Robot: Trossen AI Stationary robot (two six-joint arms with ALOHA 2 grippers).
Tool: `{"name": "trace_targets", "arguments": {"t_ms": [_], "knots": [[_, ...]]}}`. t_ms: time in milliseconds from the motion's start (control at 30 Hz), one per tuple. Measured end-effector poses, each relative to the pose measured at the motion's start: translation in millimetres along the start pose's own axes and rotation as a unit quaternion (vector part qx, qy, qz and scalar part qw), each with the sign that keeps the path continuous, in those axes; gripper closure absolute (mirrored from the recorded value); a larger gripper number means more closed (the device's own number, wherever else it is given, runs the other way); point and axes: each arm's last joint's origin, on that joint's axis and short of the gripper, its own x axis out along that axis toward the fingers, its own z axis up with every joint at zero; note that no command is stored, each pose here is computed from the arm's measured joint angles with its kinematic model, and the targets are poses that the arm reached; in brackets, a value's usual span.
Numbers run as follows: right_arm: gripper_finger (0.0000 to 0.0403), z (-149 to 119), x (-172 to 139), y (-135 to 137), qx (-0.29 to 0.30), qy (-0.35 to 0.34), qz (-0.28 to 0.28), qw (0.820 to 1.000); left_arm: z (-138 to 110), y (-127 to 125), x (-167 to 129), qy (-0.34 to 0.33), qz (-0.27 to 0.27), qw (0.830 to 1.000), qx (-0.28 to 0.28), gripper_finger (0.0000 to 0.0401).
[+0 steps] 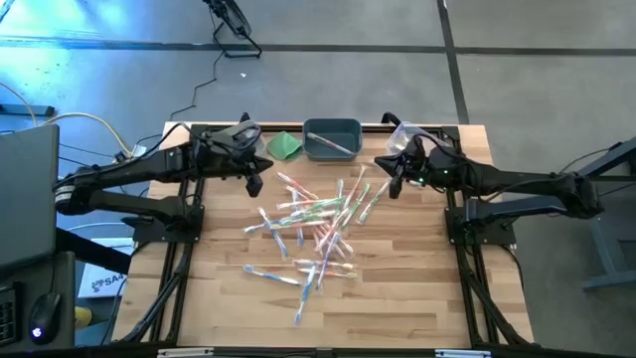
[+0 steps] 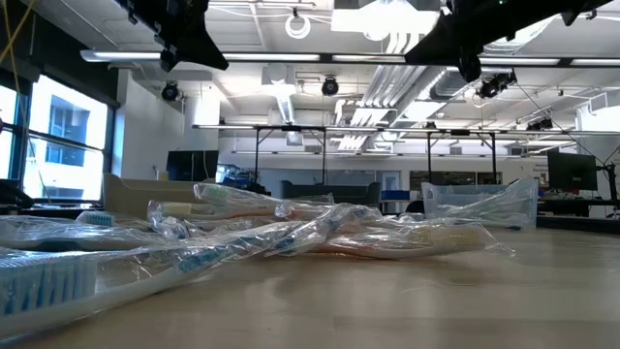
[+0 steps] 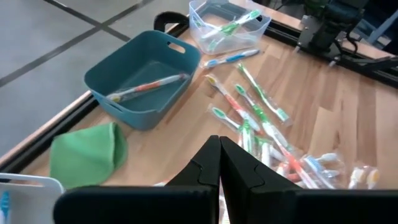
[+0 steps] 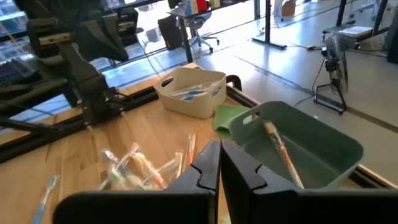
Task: Pick & Place Toothbrushes
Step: Put the blue toothbrush into the gray bin
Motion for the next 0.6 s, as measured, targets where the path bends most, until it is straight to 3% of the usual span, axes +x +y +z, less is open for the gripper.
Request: {"name": "trace_targets", "arguments": {"t_ms": [267,467,600], "knots": [[0.0398,-1.3,-8.3,1.3,-0.007,0.025,0.056,0.998,-9.5,-28.1,3.3,0.006,0.006,1.0,-0.019,0.0401],[0.0398,-1.6,-8.4,2.2,-0.059,0.025,0.072,0.995,-23.9,-52.4,16.3,0.041,-0.004,0.999,0.019,0.0401],[0.0398,-1.5,-8.4,2.0,-0.057,0.025,0.07,0.996,-37.1,-62.0,25.7,0.088,-0.003,0.995,0.048,0.0401]]}}
